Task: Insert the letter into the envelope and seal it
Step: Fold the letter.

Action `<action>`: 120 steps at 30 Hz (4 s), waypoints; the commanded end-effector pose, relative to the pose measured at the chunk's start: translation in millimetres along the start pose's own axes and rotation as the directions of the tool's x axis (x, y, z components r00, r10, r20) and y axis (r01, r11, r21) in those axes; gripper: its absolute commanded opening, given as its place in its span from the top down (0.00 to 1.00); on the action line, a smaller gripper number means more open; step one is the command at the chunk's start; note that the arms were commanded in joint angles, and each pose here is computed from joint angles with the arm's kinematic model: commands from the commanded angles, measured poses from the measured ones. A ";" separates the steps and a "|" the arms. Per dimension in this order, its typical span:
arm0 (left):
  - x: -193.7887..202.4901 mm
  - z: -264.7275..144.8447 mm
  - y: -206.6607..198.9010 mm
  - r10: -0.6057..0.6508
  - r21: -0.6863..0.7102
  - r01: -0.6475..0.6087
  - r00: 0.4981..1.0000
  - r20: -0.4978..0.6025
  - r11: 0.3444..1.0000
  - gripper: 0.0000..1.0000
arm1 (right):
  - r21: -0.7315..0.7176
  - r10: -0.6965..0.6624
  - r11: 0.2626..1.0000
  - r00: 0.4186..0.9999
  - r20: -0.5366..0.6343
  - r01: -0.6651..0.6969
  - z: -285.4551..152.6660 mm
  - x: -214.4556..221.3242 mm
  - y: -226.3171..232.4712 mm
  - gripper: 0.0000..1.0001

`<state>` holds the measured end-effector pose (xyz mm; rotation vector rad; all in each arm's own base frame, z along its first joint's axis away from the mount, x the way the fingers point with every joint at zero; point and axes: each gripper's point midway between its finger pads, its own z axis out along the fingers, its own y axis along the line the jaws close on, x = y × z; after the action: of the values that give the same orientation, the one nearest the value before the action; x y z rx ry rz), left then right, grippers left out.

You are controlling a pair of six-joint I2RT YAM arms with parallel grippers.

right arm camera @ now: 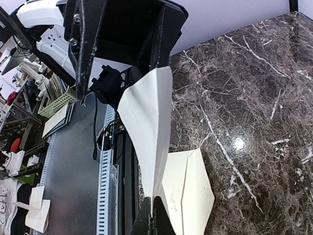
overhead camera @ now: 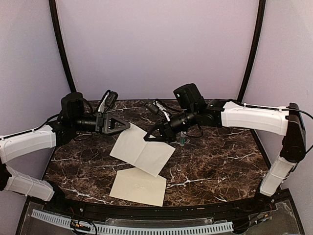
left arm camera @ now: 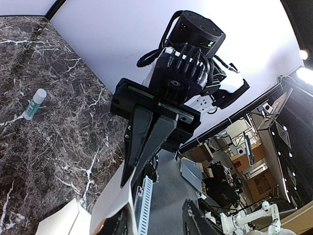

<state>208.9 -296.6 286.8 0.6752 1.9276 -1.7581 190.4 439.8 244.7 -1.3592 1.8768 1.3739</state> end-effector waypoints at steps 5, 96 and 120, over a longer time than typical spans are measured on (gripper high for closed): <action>-12.8 -3.9 -10.2 0.029 0.021 -0.032 0.994 0.103 0.999 0.66 | -0.021 -0.026 0.999 1.000 0.014 0.027 6.8 -5.0 4.9 1.00; -12.9 -9.0 -17.7 0.299 0.090 -0.290 0.946 -0.123 0.953 1.00 | -0.063 -0.011 0.998 1.000 0.021 0.012 -20.1 2.8 23.4 0.92; -47.2 -24.7 -4.5 0.519 -0.356 -0.508 0.852 -0.071 0.785 0.16 | 0.104 -0.027 0.995 0.964 0.264 0.000 -28.6 -53.3 5.1 1.00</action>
<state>259.1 -249.7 340.3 0.7924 1.7287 -0.9427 199.6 430.6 272.5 -1.1790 1.8339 1.3762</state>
